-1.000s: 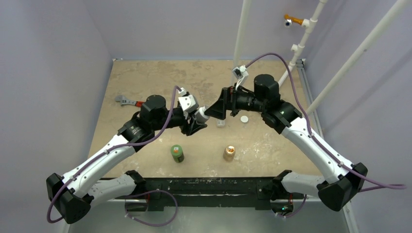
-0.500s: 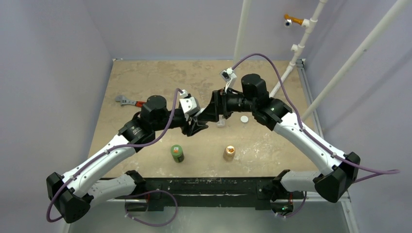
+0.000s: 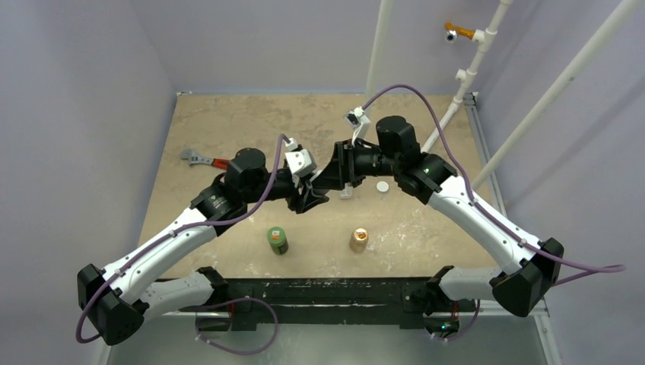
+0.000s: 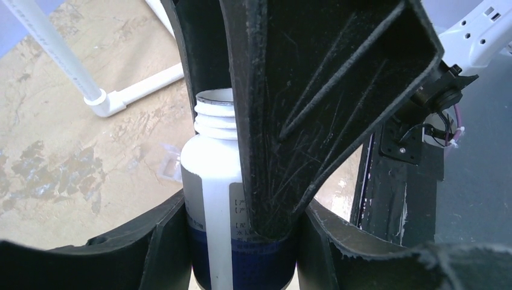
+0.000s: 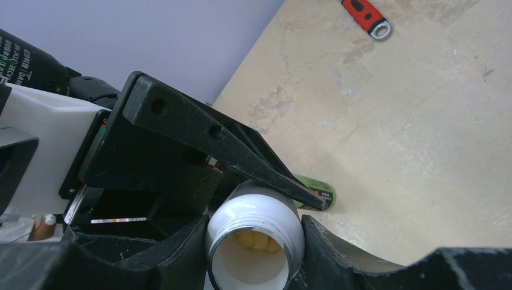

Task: Sort the pills into containers
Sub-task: Pour the pill into the pill container.

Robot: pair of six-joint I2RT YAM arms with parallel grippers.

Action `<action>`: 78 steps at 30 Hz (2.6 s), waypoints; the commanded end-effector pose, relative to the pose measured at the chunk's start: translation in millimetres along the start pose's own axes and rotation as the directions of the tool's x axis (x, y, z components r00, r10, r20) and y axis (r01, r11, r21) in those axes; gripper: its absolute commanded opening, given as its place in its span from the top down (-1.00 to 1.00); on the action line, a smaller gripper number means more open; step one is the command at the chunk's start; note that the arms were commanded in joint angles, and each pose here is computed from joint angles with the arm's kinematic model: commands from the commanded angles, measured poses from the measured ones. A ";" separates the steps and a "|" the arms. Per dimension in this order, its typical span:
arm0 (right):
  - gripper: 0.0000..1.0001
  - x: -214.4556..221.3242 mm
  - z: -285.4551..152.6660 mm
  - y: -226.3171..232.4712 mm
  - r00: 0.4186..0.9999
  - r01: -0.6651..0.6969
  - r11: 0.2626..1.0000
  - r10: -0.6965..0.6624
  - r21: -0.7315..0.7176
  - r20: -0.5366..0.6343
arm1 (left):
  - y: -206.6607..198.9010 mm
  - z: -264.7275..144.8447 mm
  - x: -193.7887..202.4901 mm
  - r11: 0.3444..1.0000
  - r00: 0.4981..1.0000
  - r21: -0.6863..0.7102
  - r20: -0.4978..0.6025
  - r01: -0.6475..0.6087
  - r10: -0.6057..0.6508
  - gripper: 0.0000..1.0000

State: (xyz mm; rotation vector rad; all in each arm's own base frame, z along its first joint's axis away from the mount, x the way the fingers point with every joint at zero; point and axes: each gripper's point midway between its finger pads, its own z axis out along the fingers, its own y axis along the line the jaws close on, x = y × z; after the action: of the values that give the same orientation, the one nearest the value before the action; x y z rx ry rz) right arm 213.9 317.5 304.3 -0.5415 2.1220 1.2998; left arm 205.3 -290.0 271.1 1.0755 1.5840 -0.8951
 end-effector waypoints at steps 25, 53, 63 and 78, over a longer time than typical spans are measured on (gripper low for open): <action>1.00 -48.5 -42.6 38.5 0.988 -0.108 0.953 0.134 -0.282 0.073 | 3.3 -28.7 -72.9 0.997 0.939 -0.020 0.338 0.081 -0.069 -0.53; 1.00 -45.6 -37.1 30.3 0.984 -0.141 0.953 0.166 -0.269 0.071 | -7.0 -23.2 -84.7 0.988 0.924 0.104 0.353 0.117 -0.147 0.05; 1.00 -44.0 -33.9 25.0 0.982 -0.154 0.954 0.177 -0.256 0.071 | -5.9 -18.1 -88.1 0.982 0.918 0.125 0.355 0.139 -0.175 0.18; -0.17 -46.2 -27.5 8.3 0.980 -0.156 0.972 0.175 -0.177 0.094 | 6.4 -17.4 -73.1 0.990 0.924 0.041 0.355 0.138 -0.144 1.00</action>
State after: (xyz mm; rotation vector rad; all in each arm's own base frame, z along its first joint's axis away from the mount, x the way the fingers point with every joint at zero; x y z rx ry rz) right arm 232.6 298.1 346.7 -0.3287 2.0488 1.6382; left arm 214.2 -290.4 322.6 0.7738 1.4653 -1.1656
